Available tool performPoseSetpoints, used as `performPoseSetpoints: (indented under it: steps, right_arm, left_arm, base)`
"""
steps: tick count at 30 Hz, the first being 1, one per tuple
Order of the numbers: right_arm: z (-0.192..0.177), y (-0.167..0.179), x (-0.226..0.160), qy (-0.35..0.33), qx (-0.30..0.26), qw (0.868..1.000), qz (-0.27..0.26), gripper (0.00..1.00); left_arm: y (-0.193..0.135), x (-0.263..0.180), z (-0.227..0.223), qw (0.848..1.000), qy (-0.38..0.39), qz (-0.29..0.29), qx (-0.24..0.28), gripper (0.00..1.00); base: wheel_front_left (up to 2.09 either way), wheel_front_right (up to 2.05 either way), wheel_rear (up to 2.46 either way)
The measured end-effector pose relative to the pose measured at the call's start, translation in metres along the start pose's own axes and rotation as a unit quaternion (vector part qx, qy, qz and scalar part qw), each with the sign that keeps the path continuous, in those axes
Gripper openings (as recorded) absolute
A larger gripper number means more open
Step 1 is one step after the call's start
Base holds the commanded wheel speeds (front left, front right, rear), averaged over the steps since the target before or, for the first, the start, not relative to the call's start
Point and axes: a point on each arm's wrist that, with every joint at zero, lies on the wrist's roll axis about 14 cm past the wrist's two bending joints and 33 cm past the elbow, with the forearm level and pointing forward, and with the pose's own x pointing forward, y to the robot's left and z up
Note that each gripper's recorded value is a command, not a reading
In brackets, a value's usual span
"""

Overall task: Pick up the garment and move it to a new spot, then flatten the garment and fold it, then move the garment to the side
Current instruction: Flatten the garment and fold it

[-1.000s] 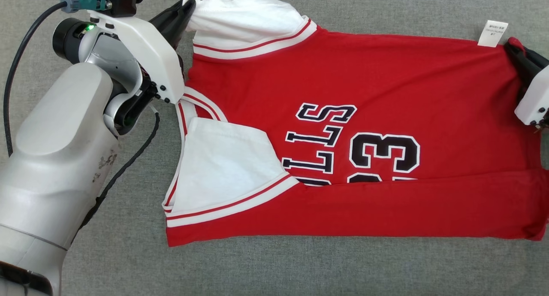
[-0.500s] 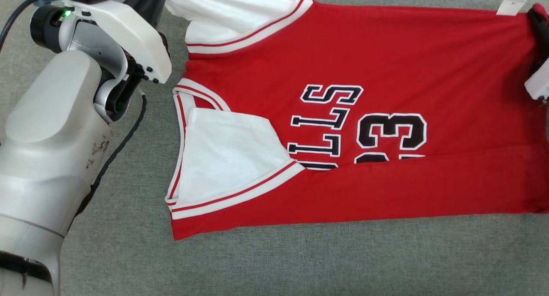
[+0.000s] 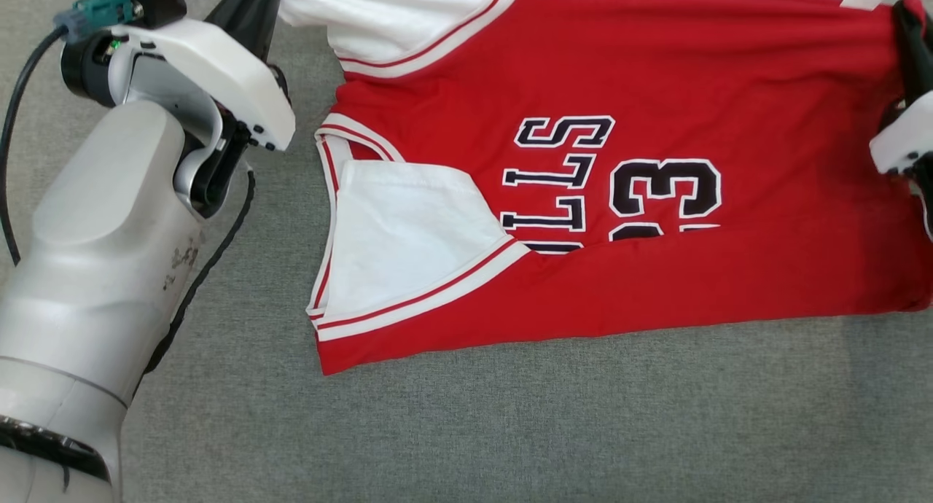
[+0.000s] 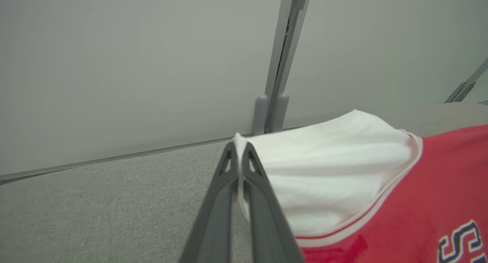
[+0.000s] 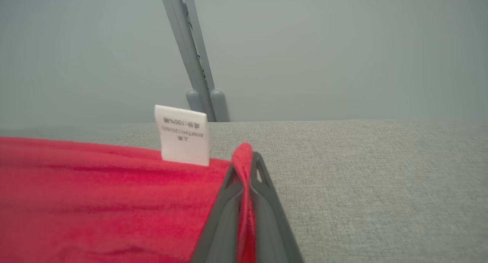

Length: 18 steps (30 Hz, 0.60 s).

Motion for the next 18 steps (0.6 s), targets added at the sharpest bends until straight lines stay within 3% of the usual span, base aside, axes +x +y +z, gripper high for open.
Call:
performPoseSetpoints:
  steps: [8, 18]
  right_arm:
    - [0.0, 0.002, -0.034, -0.013, -0.01, 1.0, 0.002, 0.0]
    - [-0.013, 0.015, -0.089, 0.0, 0.022, 1.0, 0.015, 0.0]
  left_arm:
    - [-0.009, -0.038, -0.003, 1.0, 0.002, -0.019, 0.016, 0.0]
    - [-0.023, -0.11, -0.024, 0.998, 0.044, -0.043, 0.024, 0.0]
  base:
    - [0.0, 0.0, 0.0]
    - [0.0, 0.0, 0.0]
